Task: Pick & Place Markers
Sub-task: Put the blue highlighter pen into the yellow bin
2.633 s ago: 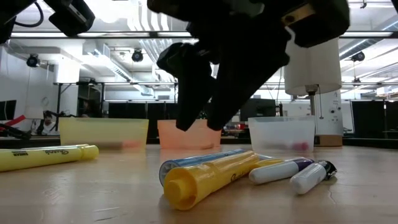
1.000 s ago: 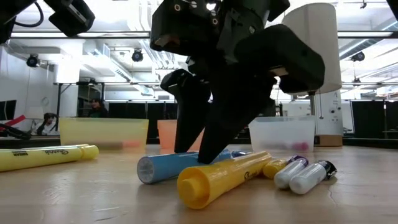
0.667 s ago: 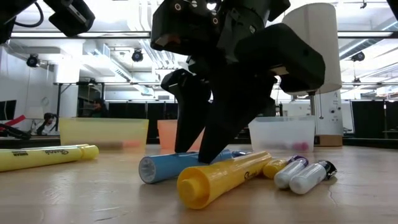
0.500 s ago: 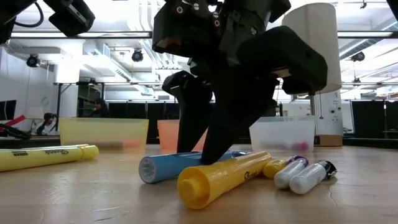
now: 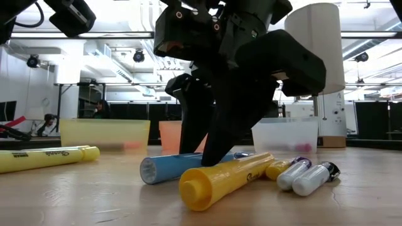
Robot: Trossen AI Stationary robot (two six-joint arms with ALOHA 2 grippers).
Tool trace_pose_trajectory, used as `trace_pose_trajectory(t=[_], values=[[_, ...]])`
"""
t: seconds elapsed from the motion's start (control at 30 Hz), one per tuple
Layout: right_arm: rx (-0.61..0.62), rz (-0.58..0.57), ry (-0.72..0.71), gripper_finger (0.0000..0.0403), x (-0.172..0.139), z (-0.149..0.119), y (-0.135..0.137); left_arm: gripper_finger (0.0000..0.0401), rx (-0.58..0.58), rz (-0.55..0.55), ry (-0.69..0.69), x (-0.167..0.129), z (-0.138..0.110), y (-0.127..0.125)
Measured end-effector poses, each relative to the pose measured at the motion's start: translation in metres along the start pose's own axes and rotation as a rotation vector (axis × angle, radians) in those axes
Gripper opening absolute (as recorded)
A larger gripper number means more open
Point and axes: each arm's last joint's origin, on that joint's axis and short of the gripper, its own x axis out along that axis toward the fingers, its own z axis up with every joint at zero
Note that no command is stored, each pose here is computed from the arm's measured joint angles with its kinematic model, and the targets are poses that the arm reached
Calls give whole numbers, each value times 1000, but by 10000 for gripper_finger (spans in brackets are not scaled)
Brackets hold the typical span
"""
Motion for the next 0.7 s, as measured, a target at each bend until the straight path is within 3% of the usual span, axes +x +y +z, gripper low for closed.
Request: trace_pose_trajectory(t=[0.7], values=[[10, 9, 39, 221, 3, -7, 1, 170, 1, 0, -1, 0, 0, 0]])
